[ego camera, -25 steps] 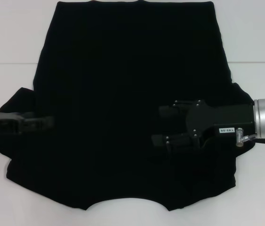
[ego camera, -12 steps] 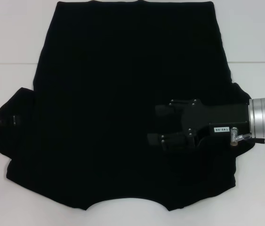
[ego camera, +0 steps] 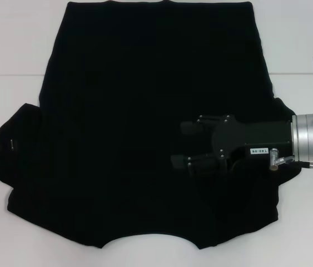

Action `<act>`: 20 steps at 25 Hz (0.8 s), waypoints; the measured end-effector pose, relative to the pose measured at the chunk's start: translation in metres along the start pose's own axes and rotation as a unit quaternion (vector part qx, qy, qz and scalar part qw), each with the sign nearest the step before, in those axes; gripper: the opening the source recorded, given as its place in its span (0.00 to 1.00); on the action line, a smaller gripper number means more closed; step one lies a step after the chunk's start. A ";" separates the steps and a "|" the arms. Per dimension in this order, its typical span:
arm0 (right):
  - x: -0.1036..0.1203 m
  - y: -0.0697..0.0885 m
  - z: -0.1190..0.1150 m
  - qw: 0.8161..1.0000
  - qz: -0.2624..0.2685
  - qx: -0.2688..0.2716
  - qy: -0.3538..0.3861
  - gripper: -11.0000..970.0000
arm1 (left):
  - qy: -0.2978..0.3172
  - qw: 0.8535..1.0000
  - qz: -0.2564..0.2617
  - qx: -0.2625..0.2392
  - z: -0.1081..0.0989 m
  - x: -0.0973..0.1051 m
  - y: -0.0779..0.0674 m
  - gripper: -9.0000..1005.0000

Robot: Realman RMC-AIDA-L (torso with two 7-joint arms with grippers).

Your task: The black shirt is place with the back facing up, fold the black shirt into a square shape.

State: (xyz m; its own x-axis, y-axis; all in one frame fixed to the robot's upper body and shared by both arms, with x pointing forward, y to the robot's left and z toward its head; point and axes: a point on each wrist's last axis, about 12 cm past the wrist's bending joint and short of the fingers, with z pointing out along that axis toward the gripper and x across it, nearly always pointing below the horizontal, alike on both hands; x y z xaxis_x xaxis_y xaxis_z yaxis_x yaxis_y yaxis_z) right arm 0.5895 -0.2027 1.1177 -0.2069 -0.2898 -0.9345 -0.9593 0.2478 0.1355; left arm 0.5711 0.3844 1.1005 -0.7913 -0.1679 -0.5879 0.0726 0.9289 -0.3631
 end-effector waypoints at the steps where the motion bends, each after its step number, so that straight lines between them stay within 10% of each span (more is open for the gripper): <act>1: 0.000 0.000 0.000 1.000 0.000 0.000 0.000 0.95 | 0.002 1.000 -0.002 -0.001 0.001 0.001 0.000 0.84; 20: -0.002 -0.001 -0.001 1.000 -0.003 -0.001 0.000 0.95 | 0.013 1.000 -0.011 -0.020 0.008 0.010 0.005 0.84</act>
State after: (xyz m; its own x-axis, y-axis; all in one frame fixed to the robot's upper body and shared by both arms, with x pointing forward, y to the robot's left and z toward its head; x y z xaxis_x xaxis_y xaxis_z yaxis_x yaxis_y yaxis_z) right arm 0.5908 -0.2033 1.1197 -0.2018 -0.2914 -0.9351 -0.9607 0.2447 0.1311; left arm 0.5687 0.3846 1.0869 -0.8076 -0.1800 -0.5616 0.0315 0.9378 -0.3459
